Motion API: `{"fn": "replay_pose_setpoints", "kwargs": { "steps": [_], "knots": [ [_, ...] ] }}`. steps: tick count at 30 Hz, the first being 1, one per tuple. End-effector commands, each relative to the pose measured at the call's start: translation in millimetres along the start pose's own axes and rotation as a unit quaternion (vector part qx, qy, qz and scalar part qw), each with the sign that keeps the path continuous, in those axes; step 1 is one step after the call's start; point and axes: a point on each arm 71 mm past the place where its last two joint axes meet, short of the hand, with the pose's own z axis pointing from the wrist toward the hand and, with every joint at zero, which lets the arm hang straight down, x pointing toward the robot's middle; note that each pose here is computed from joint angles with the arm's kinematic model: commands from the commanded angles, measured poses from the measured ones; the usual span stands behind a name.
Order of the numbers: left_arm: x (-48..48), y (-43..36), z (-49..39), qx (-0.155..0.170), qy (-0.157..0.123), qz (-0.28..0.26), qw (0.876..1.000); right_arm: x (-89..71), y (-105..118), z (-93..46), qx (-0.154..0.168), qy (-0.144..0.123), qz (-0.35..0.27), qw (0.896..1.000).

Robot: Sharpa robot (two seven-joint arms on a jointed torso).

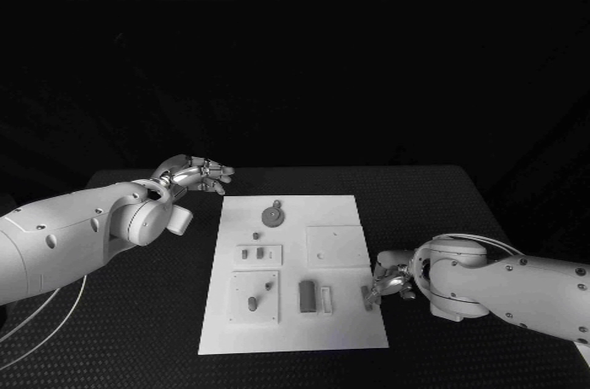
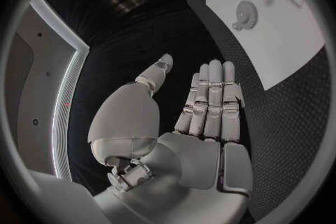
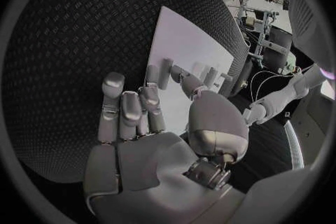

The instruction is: Assemble the parts on the task board

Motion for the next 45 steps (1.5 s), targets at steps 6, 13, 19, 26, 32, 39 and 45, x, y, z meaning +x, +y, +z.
{"fn": "replay_pose_setpoints", "kwargs": {
  "steps": [6,13,19,26,32,39,45],
  "knots": [
    [1.8,-1.6,0.2,0.006,0.009,-0.001,1.000,6.9,4,5.8,0.004,0.006,-0.017,1.000],
    [1.0,-1.3,-0.2,0.006,0.008,-0.001,1.000,12.0,10,11.5,0.006,-0.005,-0.048,0.999],
    [0.5,-1.0,-0.8,0.005,0.009,-0.001,1.000,15.8,20,16.4,0.001,-0.029,-0.092,0.995],
    [-0.7,-0.6,-1.3,0.004,0.009,-0.001,1.000,15.1,29,17.7,-0.008,-0.052,-0.123,0.991],
    [0.4,-0.8,-1.5,0.004,0.011,-0.001,1.000,16.6,39,17.8,-0.022,-0.053,-0.132,0.990],
    [1.1,-1.1,-1.6,0.005,0.011,-0.002,1.000,18.4,44,17.3,-0.028,-0.048,-0.138,0.989],
    [-0.4,-0.6,-2.3,0.004,0.009,-0.001,1.000,21.0,40,17.5,-0.027,-0.024,-0.102,0.994]
  ]
}}
